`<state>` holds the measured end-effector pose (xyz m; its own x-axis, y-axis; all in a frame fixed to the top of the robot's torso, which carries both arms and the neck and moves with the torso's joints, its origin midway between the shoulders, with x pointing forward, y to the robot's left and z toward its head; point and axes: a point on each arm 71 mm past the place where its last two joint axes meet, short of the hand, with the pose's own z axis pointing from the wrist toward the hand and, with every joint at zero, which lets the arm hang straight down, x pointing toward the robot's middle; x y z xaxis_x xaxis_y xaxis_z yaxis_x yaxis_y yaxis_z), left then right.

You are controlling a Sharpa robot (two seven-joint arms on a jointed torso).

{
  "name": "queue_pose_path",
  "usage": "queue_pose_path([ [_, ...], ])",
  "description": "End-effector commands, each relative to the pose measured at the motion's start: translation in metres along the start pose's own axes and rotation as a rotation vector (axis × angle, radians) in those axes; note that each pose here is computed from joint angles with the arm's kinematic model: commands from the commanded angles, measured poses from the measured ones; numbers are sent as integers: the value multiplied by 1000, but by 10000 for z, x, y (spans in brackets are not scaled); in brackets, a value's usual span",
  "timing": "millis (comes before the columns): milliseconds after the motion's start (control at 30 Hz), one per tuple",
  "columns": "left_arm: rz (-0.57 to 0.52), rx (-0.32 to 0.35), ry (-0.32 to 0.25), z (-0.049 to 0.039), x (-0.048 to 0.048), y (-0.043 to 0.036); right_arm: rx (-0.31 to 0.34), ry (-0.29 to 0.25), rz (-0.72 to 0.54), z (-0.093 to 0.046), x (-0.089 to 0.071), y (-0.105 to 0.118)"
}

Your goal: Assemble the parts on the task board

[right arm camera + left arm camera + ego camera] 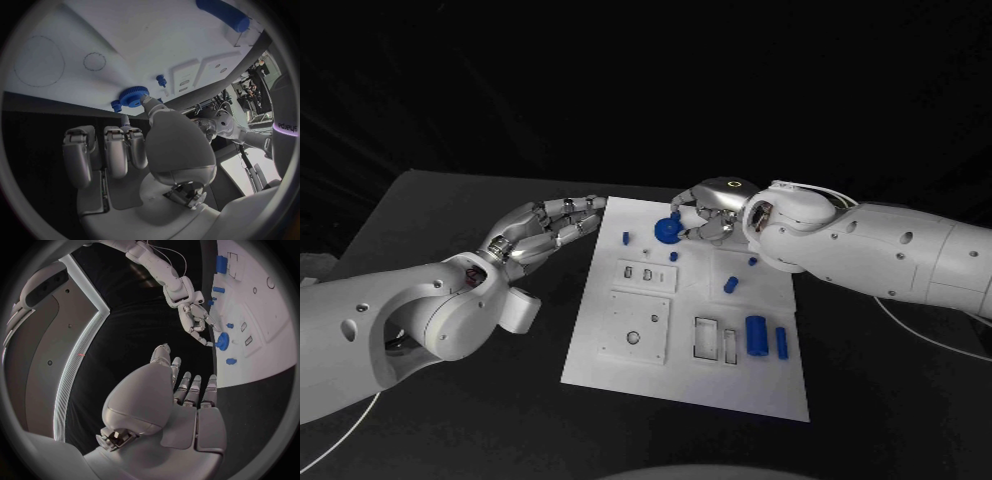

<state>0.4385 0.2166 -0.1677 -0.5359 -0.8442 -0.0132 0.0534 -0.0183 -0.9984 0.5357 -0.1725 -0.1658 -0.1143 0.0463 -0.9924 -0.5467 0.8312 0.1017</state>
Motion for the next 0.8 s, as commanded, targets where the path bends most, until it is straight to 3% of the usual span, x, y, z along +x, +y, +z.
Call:
queue_pose_path([
  [33,-3,9,16,-8,13,-12,-33,-102,26,-99,-75,-55],
  [233,0,10,8,-29,-9,-15,-7,-195,64,-402,-246,-267],
  [433,1,9,8,-25,-7,-14,46,-220,142,-790,-385,-556],
  [633,-1,10,11,-17,-2,2,66,-251,284,-1058,-304,-769],
  [800,-2,9,15,-15,-4,23,93,-283,369,-1214,-122,-937],
])
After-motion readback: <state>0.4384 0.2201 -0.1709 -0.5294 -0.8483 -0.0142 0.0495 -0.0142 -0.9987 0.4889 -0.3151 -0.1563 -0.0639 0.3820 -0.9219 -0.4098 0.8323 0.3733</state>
